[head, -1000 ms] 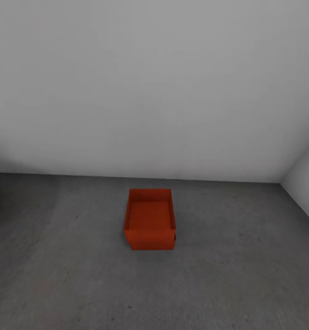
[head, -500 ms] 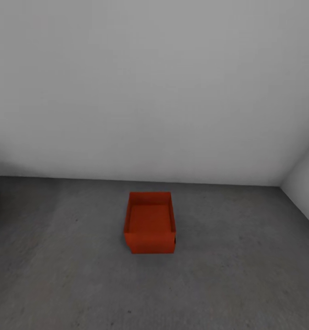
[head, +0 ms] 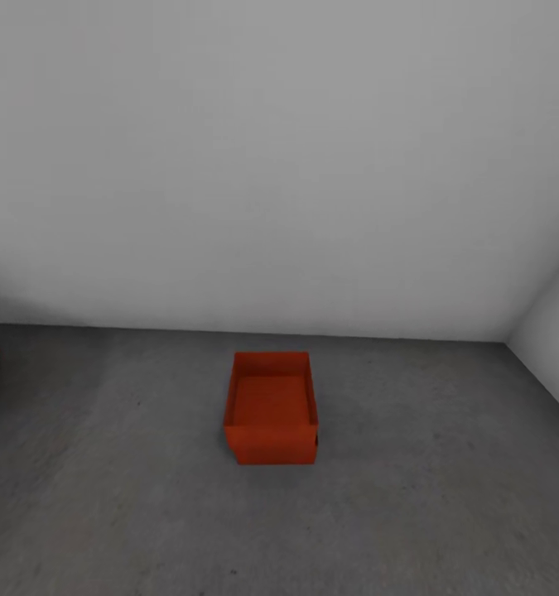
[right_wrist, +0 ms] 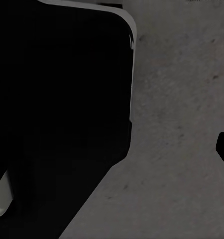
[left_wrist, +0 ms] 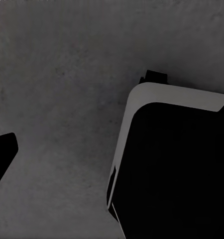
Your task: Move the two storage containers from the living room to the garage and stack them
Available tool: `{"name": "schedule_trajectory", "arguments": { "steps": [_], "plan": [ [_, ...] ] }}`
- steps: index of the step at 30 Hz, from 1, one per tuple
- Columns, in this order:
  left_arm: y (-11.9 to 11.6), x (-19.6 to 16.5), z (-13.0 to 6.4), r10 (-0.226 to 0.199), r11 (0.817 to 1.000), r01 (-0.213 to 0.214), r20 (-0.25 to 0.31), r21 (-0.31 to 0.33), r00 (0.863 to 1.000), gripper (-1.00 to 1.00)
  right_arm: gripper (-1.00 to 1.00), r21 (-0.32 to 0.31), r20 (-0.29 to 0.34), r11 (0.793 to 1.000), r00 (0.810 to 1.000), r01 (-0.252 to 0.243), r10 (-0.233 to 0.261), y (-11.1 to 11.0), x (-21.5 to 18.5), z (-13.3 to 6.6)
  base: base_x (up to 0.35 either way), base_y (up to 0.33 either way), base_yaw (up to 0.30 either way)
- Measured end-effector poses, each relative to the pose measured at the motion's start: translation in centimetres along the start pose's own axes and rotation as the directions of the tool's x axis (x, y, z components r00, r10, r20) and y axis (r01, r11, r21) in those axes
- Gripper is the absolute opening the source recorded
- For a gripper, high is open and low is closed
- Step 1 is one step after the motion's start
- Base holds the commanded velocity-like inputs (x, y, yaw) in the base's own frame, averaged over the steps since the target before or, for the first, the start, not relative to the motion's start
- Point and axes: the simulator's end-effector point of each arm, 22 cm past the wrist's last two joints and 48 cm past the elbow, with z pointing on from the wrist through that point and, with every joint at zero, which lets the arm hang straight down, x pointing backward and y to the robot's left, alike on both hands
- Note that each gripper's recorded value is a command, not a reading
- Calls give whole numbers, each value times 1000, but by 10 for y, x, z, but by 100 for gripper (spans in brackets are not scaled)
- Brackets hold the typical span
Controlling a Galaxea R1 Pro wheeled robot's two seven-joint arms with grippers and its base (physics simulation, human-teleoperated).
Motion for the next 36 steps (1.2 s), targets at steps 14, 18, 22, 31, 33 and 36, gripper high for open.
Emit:
{"name": "schedule_trajectory", "arguments": {
  "steps": [14, 18, 22, 31, 33, 36],
  "plan": [
    [-1, -9, -3, -5, 1000, 5, 22, 4, 1000, 100, 100, 3, 24, 1000, 1000, -7, 7, -1, -9, 0, 0, 0, 0],
    [-2, -12, -3, -6, 1000, 6, 28, 5, 1000, 100, 100, 2, 31, 1000, 999, -7, 7, 0, -12, 0, 0, 0, 0],
    [-2, -14, -4, -7, 1000, 7, 34, 7, 999, 100, 100, 1, 34, 1000, 999, -6, 6, 0, -14, -1, 0, 0, 0],
    [-3, -20, -6, -10, 1000, 10, 48, 9, 999, 100, 100, 7, 35, 1000, 999, -5, 5, 0, -16, -1, 0, 0, 0],
    [-3, -21, -6, -11, 1000, 11, 51, 10, 999, 100, 100, 8, 38, 1000, 999, -5, 5, -1, -18, -1, 0, 0, 0],
    [-3, -23, -7, -12, 1000, 12, 56, 11, 998, 100, 100, 9, 44, 1000, 999, -7, 7, -2, -20, -1, 0, 0, 0]
  ]
}}
